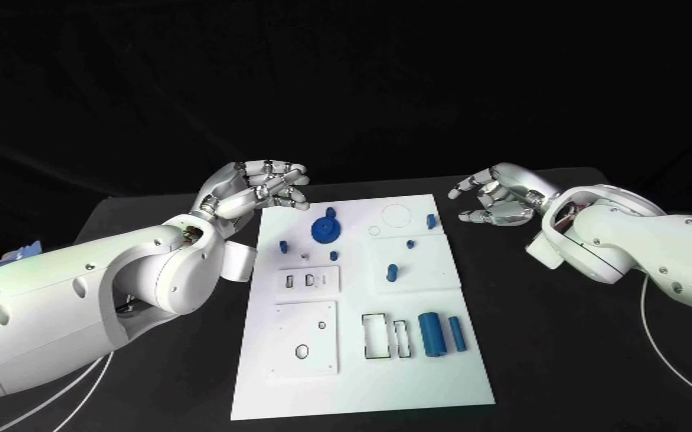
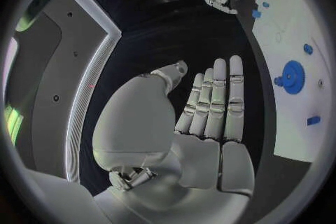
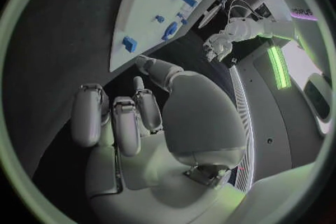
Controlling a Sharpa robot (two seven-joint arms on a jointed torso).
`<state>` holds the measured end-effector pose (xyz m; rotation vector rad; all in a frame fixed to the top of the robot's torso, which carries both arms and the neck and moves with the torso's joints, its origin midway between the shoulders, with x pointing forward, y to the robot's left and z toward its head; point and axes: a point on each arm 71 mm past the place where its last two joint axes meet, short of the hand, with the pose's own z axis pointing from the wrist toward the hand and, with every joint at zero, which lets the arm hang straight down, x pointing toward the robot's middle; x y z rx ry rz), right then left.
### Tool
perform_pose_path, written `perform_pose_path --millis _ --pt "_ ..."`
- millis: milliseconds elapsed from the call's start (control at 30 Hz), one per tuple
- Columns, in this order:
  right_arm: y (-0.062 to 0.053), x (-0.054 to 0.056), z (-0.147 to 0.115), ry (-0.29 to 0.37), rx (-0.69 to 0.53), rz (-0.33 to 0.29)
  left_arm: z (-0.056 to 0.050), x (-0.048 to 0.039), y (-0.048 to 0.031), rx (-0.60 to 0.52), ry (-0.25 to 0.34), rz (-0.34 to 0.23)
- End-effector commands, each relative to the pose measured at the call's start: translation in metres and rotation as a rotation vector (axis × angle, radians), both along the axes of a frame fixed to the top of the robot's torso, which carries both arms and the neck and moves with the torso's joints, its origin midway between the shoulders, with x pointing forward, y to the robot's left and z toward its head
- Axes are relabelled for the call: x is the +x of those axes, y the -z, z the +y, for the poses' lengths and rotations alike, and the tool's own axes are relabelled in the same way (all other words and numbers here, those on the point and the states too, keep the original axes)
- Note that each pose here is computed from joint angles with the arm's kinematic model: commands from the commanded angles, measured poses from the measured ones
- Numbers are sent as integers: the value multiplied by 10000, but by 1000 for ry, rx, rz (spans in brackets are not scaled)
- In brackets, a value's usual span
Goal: Assemble the parts on the task board
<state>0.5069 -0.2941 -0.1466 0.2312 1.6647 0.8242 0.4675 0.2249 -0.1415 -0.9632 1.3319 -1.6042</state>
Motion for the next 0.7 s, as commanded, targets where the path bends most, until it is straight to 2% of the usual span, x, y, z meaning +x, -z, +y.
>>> perform_pose_path --millis 33,300,700 --pt "10 21 23 6 -31 -32 -26 -2 -6 -11 23 -5" --pt "83 98 96 36 -55 -55 -38 2 -4 -12 26 -4" --pt "249 122 215 8 -116 -59 -35 4 -3 -12 26 -4"
